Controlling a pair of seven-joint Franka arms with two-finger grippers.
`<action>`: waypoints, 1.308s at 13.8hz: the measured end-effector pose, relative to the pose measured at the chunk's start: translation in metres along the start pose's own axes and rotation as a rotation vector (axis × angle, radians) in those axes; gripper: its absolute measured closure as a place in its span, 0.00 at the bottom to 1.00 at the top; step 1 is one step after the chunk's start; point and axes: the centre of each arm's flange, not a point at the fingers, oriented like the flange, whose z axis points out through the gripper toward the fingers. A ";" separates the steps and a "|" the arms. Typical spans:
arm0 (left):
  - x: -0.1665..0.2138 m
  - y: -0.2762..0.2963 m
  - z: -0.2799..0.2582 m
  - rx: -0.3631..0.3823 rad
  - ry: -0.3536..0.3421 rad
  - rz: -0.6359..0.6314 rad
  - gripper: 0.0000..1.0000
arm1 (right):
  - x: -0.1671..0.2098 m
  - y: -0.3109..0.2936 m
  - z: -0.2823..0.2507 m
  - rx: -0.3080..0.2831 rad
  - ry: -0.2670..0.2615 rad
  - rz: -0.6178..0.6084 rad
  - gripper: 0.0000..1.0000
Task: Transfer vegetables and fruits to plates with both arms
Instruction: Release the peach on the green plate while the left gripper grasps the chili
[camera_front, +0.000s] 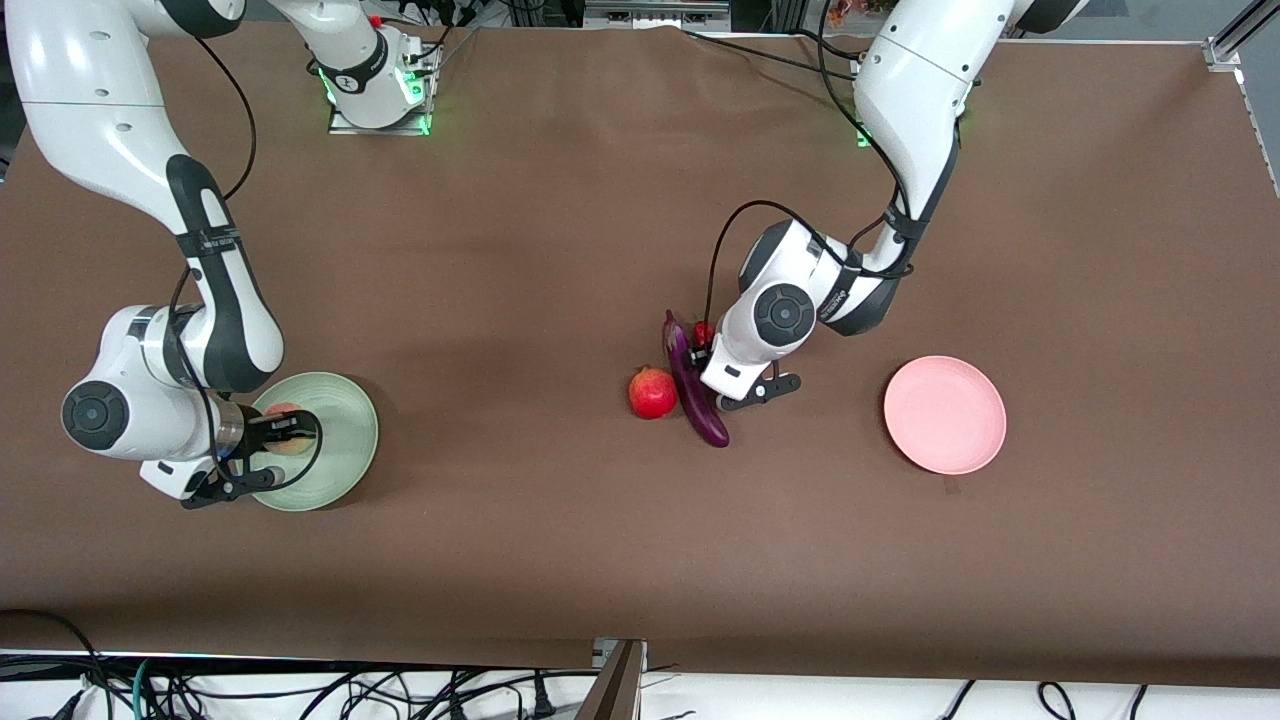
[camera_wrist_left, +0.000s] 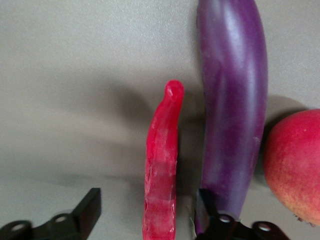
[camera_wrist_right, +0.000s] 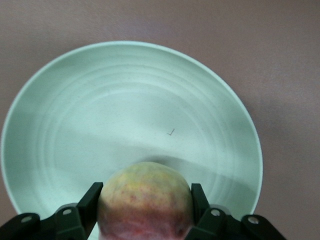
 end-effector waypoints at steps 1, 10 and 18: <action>0.001 -0.001 0.000 0.001 0.001 -0.001 0.30 | -0.001 0.003 0.004 0.001 -0.001 0.005 0.25; -0.008 0.004 0.008 0.014 -0.005 -0.002 0.61 | 0.020 -0.020 -0.043 0.006 0.023 -0.017 0.00; 0.015 -0.007 0.000 0.025 0.020 0.005 0.71 | 0.050 -0.173 -0.077 0.046 -0.002 0.156 0.00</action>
